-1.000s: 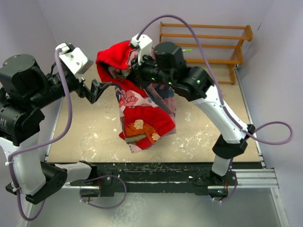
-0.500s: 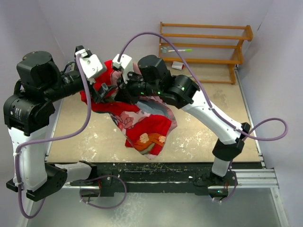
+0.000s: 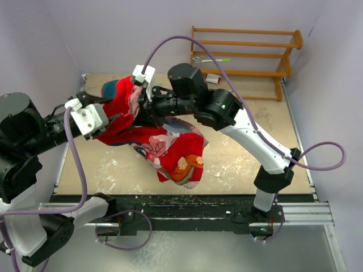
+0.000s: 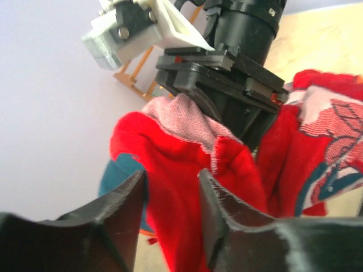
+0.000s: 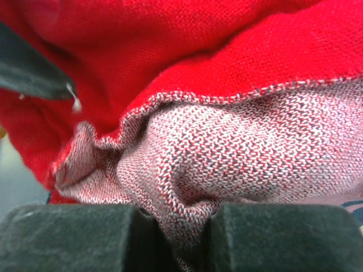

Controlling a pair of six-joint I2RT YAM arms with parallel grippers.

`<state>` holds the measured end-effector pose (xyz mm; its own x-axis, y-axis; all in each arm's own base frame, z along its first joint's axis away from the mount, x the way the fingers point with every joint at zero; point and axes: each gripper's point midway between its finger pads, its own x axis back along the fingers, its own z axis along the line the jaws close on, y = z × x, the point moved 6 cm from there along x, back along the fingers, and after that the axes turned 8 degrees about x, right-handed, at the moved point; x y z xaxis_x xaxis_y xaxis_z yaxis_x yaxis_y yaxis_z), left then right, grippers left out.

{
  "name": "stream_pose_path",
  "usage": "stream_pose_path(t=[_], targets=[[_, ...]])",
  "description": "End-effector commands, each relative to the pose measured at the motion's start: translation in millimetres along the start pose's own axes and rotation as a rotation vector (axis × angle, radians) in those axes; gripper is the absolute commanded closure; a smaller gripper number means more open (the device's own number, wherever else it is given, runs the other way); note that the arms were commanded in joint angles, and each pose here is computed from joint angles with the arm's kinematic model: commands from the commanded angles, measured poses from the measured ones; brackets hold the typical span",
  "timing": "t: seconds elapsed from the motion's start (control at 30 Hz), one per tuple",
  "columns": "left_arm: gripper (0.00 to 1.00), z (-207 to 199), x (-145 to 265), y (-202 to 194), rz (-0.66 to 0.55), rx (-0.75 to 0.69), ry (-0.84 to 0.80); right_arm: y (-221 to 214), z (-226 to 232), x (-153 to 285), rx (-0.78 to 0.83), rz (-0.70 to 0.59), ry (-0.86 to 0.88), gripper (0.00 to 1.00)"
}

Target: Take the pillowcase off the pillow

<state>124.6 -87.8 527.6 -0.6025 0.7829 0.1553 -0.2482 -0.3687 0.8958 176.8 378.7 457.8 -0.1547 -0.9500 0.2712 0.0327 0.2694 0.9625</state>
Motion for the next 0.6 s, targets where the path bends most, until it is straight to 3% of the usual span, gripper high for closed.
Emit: stream_pose_path(t=[0.0,0.07,0.2,0.4,0.57], targets=[[0.69,30.4,-7.9,-3.6,-0.007,-0.063,0.201,14.3,-3.2,-6.9,0.035,-0.076,0.01,1.0],[0.85,43.1,-6.8,0.1,-0.042,-0.079,0.307,4.6,-4.1,-12.8,0.027,-0.053,0.013,1.0],[1.0,60.3,-7.5,-2.5,-0.051,-0.063,0.446,-9.2,-4.0,-18.9,0.009,-0.028,0.021,1.0],[1.0,72.4,-14.9,-19.4,-0.017,-0.002,0.556,-13.7,-0.5,-14.0,0.005,-0.034,0.035,1.0],[1.0,88.4,-18.8,-40.2,0.02,0.084,0.731,-10.9,10.7,11.9,0.003,-0.162,0.076,1.0]])
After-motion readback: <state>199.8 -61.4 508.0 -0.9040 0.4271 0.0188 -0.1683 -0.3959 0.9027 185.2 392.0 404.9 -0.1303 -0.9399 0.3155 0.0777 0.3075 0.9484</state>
